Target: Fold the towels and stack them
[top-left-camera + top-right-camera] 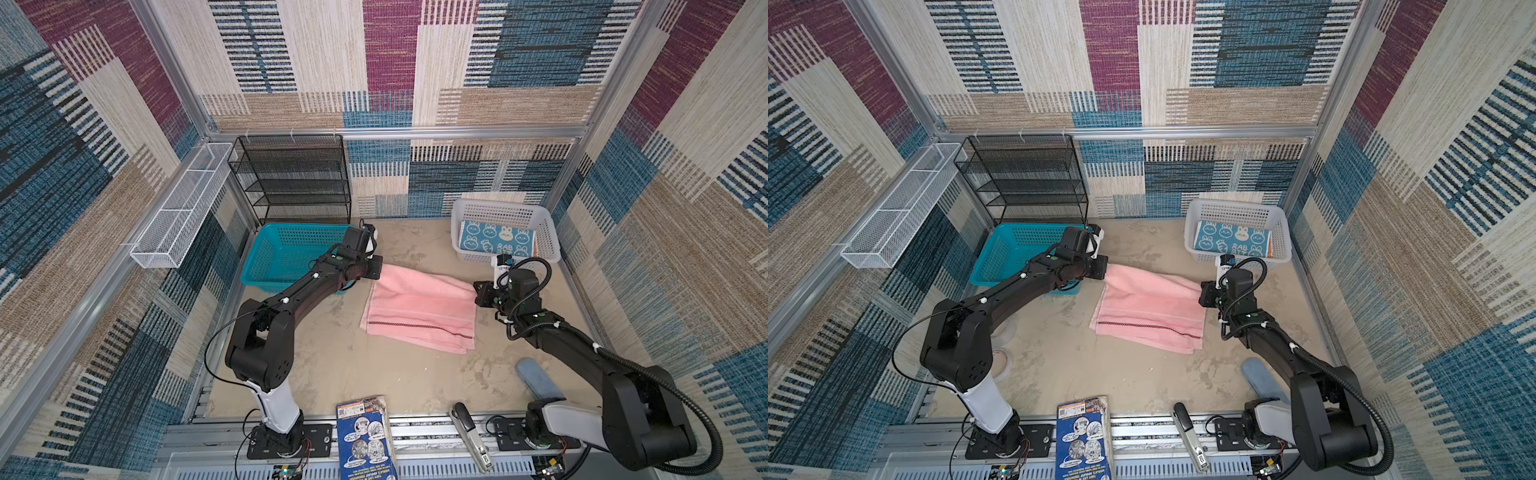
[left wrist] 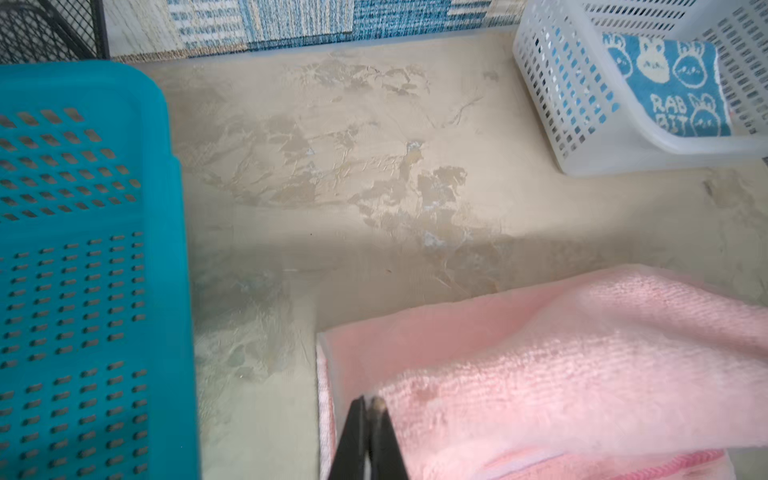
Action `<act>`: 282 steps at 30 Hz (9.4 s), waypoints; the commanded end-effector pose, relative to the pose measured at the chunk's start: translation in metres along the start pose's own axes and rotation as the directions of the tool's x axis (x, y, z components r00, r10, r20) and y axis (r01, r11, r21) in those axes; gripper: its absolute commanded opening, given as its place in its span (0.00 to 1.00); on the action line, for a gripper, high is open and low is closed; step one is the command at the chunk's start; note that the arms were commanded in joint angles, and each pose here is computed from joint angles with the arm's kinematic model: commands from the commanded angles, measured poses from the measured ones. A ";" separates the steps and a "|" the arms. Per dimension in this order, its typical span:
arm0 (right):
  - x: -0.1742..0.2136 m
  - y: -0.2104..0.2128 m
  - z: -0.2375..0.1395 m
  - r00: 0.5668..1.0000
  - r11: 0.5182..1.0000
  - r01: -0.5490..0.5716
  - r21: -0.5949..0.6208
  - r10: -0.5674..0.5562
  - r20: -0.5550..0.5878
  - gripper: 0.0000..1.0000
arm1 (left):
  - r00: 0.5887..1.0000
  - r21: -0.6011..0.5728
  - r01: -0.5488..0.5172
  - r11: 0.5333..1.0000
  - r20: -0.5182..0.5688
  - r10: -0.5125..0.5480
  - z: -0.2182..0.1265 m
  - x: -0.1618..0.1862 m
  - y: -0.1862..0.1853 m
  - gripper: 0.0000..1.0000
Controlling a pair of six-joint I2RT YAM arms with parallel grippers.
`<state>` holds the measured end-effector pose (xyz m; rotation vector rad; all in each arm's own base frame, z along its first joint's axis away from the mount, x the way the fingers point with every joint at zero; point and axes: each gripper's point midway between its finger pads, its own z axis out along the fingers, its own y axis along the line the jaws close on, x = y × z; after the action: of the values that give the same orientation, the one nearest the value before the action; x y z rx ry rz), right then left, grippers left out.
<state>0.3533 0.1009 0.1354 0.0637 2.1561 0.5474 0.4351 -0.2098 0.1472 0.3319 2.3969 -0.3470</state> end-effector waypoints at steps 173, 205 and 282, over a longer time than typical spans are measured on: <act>0.134 -0.019 -0.003 0.891 0.951 -0.262 0.163 0.303 -0.337 0.80 | 0.948 0.138 0.186 0.973 -0.284 -0.141 0.014 0.180 -0.077 0.34; 0.024 0.036 0.069 0.959 1.000 -0.027 -0.013 0.022 -0.281 0.00 | 0.996 0.148 0.074 0.986 -0.059 -0.065 -0.014 0.126 -0.074 1.00; -0.208 -0.264 0.080 0.997 0.674 0.078 0.734 -0.047 -0.063 0.72 | 0.991 0.043 0.048 0.998 0.120 -0.053 -0.070 0.105 -0.045 0.98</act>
<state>0.5766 -0.1499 0.1295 0.3841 2.3521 -0.3778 0.2976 -0.2125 0.1316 0.2662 2.3025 -0.4340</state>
